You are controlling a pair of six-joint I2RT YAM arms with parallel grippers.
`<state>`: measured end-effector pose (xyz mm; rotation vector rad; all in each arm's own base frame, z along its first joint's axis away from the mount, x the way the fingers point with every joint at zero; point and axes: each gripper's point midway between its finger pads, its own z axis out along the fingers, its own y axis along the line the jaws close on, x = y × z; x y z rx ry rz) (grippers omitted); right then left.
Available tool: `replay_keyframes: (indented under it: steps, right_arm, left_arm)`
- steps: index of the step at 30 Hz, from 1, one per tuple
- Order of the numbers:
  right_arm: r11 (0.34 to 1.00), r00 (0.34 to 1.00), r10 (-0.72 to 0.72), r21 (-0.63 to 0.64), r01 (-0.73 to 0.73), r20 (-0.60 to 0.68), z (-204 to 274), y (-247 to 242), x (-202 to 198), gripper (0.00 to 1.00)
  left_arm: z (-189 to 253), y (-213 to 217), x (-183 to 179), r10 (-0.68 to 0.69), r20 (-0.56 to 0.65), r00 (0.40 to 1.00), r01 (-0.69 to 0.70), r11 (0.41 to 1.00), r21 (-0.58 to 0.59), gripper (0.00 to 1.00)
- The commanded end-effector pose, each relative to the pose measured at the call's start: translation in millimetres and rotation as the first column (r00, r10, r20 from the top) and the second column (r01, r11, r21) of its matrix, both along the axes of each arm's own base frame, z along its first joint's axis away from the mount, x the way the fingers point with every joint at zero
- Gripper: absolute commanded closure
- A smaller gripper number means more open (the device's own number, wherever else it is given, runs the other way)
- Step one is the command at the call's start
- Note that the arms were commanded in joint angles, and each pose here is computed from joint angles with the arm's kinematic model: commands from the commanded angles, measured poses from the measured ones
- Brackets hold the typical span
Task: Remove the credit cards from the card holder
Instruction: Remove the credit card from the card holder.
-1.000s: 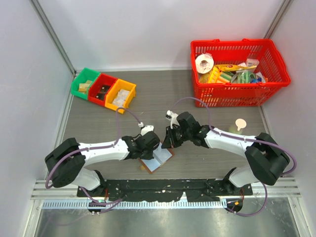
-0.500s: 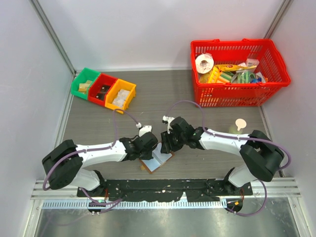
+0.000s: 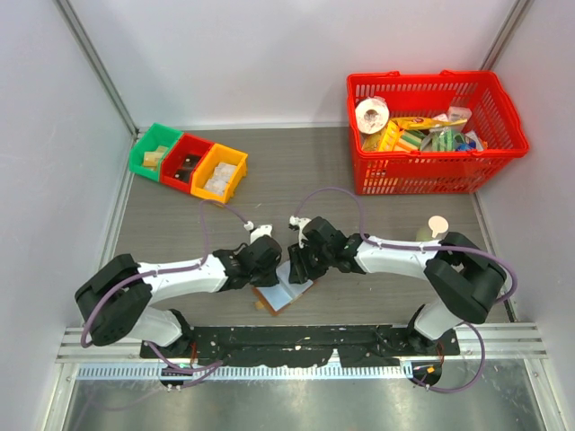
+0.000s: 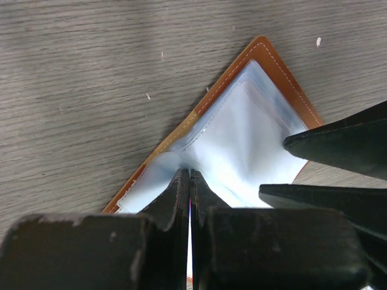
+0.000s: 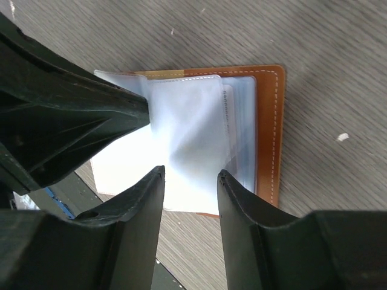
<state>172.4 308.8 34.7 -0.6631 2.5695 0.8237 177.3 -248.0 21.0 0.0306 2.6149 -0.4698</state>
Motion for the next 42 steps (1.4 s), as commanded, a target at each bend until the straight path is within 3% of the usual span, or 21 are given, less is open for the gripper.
replay_keyframes:
  steps: [1,6,9,13,16,20,25,36,39,42]
  right_arm:
    - [0.997,0.999,0.036,0.065,-0.037,0.002,8.6,20.0,-2.0,0.55]
    - [0.996,0.999,0.027,0.089,-0.029,0.017,15.6,23.7,0.6,0.56]
    - [0.999,0.996,-0.042,0.036,0.039,0.08,16.9,13.1,15.4,0.56]
    - [0.997,0.989,-0.077,0.029,0.074,0.126,25.7,6.6,22.0,0.56]
    - [0.997,0.987,-0.076,0.022,0.074,0.144,30.1,4.7,23.0,0.55]
    - [0.998,0.985,-0.066,-0.004,0.067,0.16,27.9,4.3,23.1,0.53]
    - [0.997,0.986,-0.053,-0.052,0.062,0.159,14.9,4.3,19.4,0.52]
    - [0.996,0.993,-0.021,-0.087,0.032,0.117,-1.7,5.0,7.7,0.51]
    - [0.997,0.996,-0.003,-0.078,0.01,0.085,-5.5,7.4,0.7,0.53]
    - [0.999,0.997,0.005,-0.034,-0.003,0.078,0.1,15.2,-1.6,0.63]
  left_arm:
    - [-22.1,15.7,-7.6,0.008,-0.044,0.999,-0.005,0.998,0.064,0.98]
    - [-12.8,16.0,-0.9,0.029,-0.01,1.0,-0.029,0.998,0.048,0.98]
    - [3.8,20.5,3.9,0.055,0.024,0.998,-0.056,0.997,0.045,0.83]
    - [30.4,30.6,2.8,0.088,0.061,0.994,-0.09,0.995,0.033,0.56]
    - [42.5,37.6,-4.4,0.102,0.054,0.993,-0.104,0.994,0.025,0.44]
    - [32.0,43.8,-19.4,0.105,-0.012,0.994,-0.104,0.994,0.04,0.39]
    - [10.1,37.2,-32.7,0.079,-0.101,0.992,-0.076,0.996,0.037,0.4]
    - [-11.6,26.1,-36.2,0.059,-0.152,0.987,-0.056,0.998,0.024,0.69]
    - [-10.2,22.2,-28.3,0.075,-0.124,0.989,-0.075,0.997,0.001,0.78]
    - [-6.6,18.9,-17.2,0.096,-0.09,0.991,-0.098,0.995,-0.018,0.84]
